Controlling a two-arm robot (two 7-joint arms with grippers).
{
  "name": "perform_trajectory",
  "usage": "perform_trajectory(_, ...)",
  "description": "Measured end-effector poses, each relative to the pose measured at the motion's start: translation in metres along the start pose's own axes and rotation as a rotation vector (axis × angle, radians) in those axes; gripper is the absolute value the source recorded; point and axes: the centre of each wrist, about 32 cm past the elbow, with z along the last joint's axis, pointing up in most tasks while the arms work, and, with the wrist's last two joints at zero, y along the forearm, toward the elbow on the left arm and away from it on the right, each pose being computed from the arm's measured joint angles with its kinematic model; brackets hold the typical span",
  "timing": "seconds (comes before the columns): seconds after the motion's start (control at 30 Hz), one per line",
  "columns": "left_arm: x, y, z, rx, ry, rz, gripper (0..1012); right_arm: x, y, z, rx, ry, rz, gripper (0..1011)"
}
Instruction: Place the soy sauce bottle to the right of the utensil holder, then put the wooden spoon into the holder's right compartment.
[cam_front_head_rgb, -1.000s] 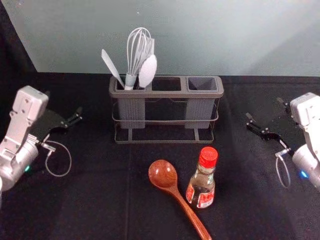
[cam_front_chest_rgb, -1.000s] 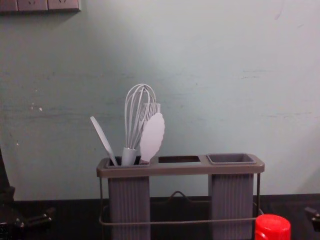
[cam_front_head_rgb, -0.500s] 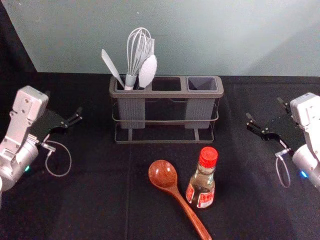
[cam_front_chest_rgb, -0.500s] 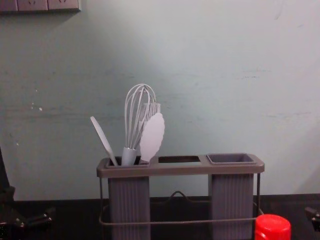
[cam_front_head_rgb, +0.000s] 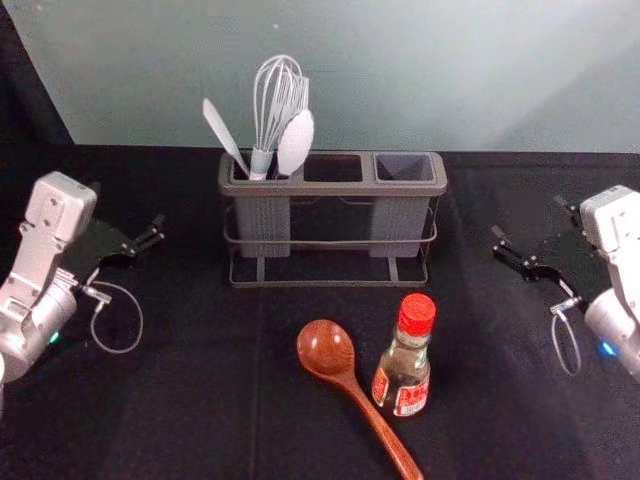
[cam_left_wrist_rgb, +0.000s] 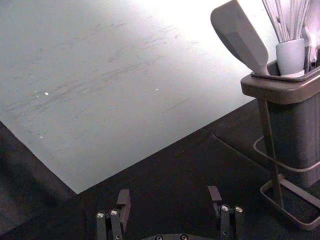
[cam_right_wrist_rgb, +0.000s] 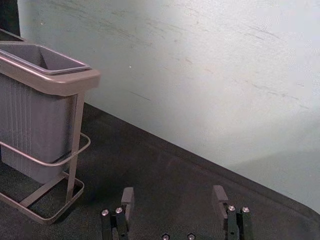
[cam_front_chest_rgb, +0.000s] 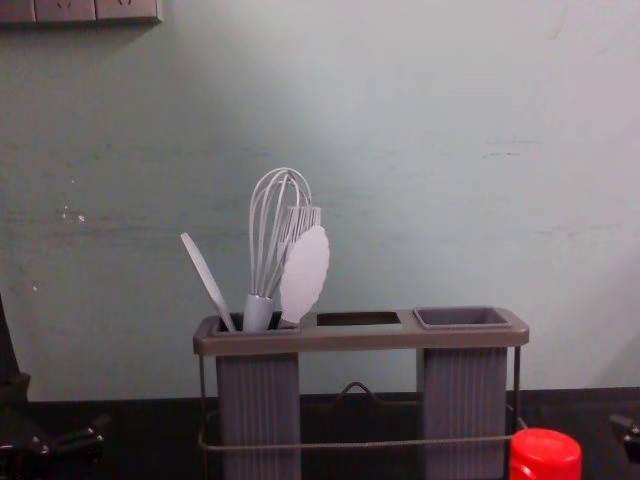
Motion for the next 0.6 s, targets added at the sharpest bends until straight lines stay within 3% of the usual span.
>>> perform_trajectory(0.6, 0.0, 0.0, 0.0, 0.0, 0.0, 0.0, 1011, 0.0, 0.0, 0.0, 0.0, 0.0, 0.0, 1003)
